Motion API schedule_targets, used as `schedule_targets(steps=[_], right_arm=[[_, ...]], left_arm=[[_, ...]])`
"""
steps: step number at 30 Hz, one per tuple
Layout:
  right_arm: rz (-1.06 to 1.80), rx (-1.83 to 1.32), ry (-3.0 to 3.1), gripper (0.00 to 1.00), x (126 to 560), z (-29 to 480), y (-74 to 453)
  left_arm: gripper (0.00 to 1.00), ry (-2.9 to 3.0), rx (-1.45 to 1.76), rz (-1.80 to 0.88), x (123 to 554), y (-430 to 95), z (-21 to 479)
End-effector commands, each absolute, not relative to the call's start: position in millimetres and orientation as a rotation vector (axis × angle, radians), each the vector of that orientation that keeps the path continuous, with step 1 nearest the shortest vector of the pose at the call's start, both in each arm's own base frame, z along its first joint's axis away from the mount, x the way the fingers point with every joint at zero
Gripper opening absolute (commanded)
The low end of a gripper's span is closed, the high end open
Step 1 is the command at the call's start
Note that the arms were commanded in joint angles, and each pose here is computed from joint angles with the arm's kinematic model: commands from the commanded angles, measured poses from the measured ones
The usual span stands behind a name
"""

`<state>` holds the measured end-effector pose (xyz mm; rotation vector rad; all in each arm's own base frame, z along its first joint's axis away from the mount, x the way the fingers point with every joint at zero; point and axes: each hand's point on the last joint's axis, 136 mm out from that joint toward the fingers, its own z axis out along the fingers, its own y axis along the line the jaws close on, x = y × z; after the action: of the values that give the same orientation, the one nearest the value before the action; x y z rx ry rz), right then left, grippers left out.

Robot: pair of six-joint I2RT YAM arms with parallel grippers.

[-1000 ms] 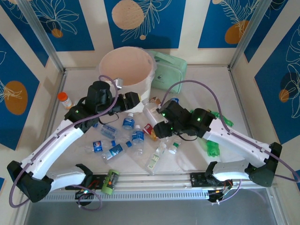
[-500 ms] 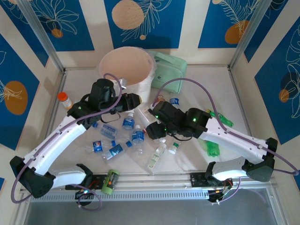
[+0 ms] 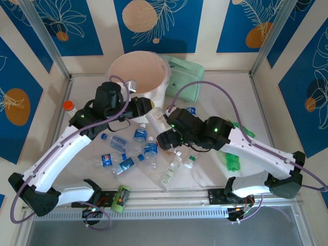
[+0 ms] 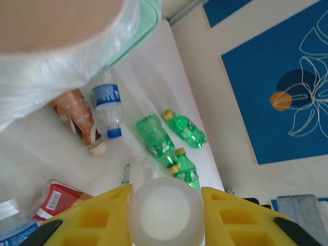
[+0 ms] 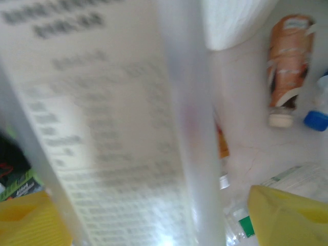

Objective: Put the plastic bottles in the bin

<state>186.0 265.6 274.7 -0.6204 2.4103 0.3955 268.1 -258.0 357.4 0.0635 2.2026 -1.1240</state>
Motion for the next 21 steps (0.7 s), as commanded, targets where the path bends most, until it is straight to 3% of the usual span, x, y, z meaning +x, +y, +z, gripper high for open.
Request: schedule_targets(steps=[1,5,9,15,21], right_arm=[[0.329,-0.429,2.287,0.89,203.8,317.5,224.7],[0.426,-0.259,2.236,0.94,210.1,336.9,187.7],[0.516,-0.081,2.26,0.94,213.7,329.4,156.9],[0.371,0.151,2.451,0.93,220.2,281.6,117.8],[0.381,0.199,2.529,0.93,220.3,262.4,113.6]], left_arm=[[0.12,2.017,0.024,-1.009,278.9,-227.5,424.9],[0.07,1.83,-0.1,-0.894,304.7,-186.7,482.0],[0.0,1.72,-0.22,-0.749,333.7,-149.1,508.0],[0.0,1.702,-0.312,-0.557,381.7,-127.1,485.2],[0.0,1.721,-0.319,-0.474,421.9,-132.3,461.3]])
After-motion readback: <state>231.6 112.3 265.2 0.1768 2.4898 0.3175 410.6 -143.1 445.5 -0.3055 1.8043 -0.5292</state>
